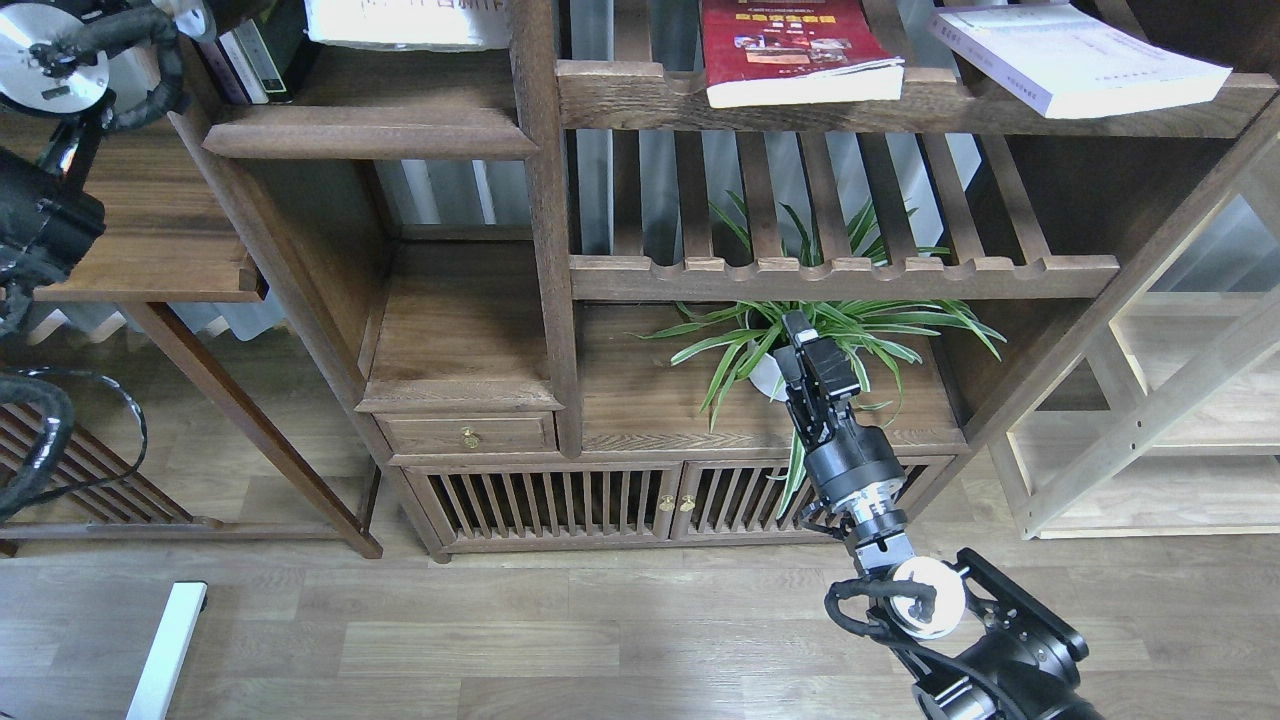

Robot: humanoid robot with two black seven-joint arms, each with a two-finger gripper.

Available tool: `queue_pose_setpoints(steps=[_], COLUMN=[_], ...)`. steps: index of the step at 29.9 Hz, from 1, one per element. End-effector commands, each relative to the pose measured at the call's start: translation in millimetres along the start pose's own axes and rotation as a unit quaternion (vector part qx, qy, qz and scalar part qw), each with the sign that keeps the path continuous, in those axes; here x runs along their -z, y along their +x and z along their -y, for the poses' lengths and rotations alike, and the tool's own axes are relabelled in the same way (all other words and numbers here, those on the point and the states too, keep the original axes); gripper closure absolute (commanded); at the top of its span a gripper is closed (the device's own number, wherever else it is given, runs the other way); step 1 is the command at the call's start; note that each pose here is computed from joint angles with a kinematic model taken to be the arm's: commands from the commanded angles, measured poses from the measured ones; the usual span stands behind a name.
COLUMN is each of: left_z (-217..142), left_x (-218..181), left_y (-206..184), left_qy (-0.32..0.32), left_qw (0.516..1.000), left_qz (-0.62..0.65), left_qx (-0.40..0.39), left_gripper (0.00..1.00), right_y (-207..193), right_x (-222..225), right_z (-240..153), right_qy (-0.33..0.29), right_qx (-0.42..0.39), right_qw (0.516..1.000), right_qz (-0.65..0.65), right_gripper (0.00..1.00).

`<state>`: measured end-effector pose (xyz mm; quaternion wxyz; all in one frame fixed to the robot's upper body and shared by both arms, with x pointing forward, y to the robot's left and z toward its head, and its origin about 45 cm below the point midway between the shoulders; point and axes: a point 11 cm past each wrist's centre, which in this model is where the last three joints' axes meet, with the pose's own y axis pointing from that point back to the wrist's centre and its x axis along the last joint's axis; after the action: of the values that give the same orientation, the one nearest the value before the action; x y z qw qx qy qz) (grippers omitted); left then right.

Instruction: Organize books on shelf

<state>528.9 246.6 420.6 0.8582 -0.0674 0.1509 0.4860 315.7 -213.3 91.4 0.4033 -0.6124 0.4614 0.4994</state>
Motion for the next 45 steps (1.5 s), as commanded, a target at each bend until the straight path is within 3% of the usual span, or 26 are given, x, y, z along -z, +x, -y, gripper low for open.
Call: queue_pose_setpoints(steps=[1, 18, 34, 40, 45], left_z=[1, 9, 14, 15, 17], left_x=[1, -14, -7, 3, 0], left_y=[3, 10, 0, -12, -19], left_qy=[0.008, 0.029, 0.037, 0.092, 0.098], left_qw=[1.0, 0.993, 0.997, 0.994, 0.993], left_qz=[0.003, 0.085, 0.043, 0.053, 0.061], left_qx=[-0.017, -0.071, -0.048, -0.032, -0.028], left_gripper=[1.0, 1.0, 1.0, 0.98, 0.94], right_y=[0, -4, 3, 3, 3], right_x=[-2, -15, 6, 3, 6], right_z=[0, 4, -4, -4, -4], right_qy=[-0.003, -0.002, 0.004, 0.001, 0.004], right_qx=[0.0, 0.006, -0.005, -0.004, -0.005], right_qw=[1.0, 1.0, 1.0, 1.0, 1.0], right_qz=[0.0, 0.019, -0.005, -0.003, -0.004], right_gripper=[0.27, 0.26, 0.26, 0.26, 0.26])
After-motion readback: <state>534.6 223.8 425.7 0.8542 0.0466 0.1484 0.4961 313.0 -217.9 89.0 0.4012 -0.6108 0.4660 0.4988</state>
